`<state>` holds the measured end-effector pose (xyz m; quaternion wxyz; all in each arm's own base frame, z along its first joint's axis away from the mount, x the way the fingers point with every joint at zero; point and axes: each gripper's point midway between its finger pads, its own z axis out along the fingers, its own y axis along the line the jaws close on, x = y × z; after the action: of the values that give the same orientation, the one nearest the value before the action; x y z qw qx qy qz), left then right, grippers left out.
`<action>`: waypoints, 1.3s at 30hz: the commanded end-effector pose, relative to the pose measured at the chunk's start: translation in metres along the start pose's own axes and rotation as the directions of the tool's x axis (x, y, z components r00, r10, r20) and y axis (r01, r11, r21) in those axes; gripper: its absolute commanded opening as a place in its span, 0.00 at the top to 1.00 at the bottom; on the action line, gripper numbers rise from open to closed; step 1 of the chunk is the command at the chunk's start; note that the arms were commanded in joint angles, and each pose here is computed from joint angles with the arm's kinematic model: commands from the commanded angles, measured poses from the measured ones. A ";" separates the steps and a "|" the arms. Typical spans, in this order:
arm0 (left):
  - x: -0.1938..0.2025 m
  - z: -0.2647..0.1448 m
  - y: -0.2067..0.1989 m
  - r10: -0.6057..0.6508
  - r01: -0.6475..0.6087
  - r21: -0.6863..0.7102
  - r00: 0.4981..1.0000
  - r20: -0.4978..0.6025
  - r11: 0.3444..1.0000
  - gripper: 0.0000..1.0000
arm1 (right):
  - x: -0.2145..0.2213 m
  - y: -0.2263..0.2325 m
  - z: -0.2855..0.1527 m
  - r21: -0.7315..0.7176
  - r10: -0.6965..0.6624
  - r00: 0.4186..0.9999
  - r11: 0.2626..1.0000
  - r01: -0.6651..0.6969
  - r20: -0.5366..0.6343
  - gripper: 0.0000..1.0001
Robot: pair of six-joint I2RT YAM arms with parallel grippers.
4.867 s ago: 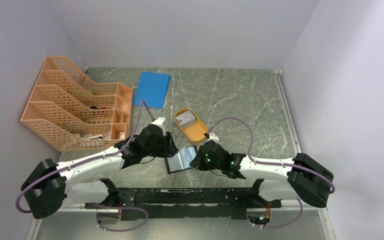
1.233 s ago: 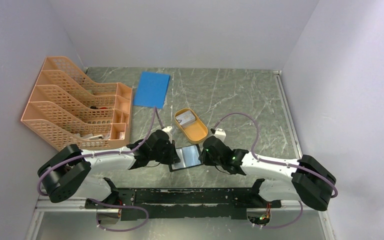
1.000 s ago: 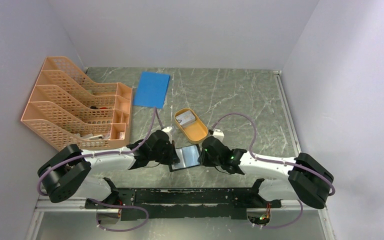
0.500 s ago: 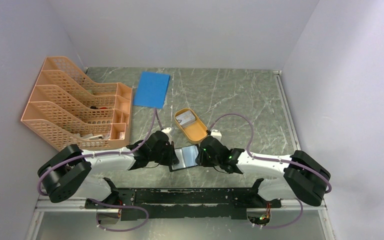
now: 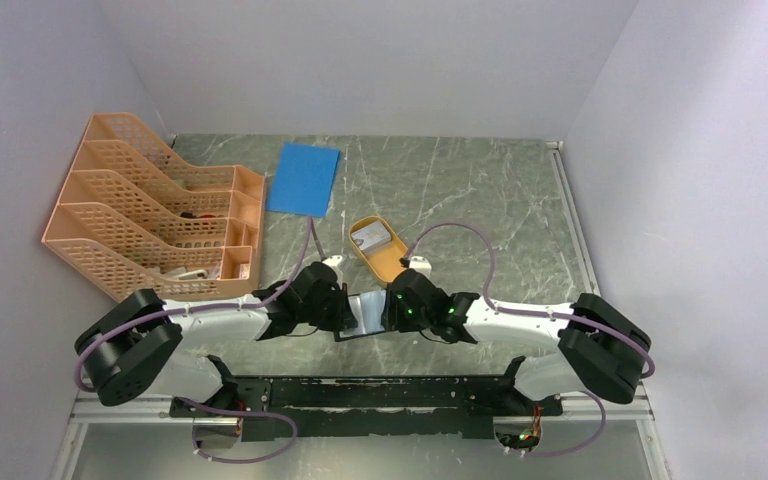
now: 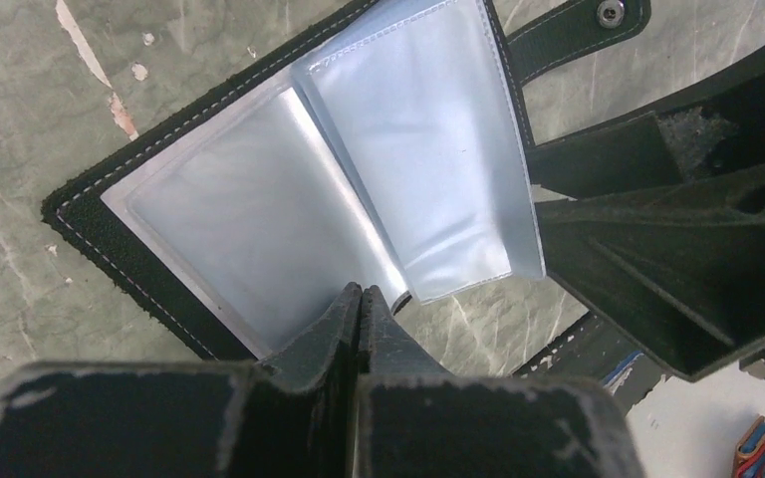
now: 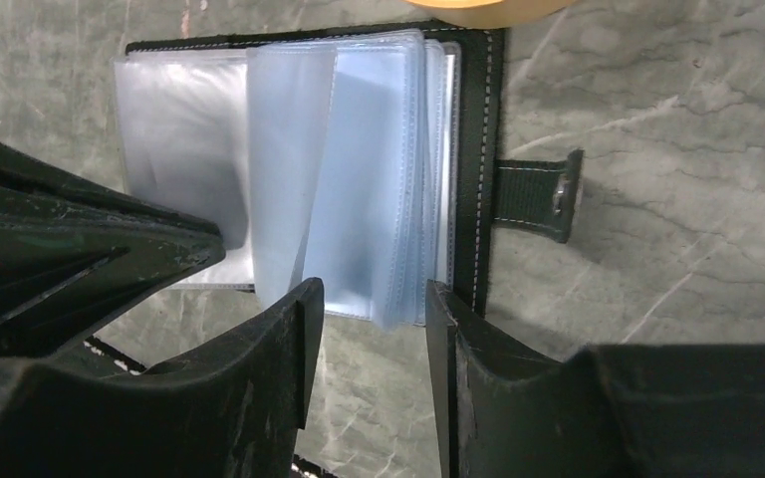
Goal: Put the credit cards into the card holder
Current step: Turn over the card slot in the card holder.
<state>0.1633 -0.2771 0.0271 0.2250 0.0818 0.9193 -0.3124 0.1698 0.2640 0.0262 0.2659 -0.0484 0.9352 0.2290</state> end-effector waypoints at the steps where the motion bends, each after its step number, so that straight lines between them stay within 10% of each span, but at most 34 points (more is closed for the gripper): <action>1: -0.008 -0.006 -0.001 0.015 -0.014 -0.006 0.999 0.040 1.000 0.95 | -0.011 0.009 -0.005 0.022 -0.053 0.998 0.998 0.053 0.038 0.53; 39: -0.041 -0.051 -0.013 -0.020 0.018 0.012 0.977 0.211 1.000 0.95 | 0.002 0.067 0.029 -0.018 -0.195 0.981 0.981 0.195 -0.001 0.65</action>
<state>0.1752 -0.2435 0.0858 0.3201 0.0329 0.8966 -0.3043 0.1681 0.3287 0.0270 0.2820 -0.1434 0.9277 0.1981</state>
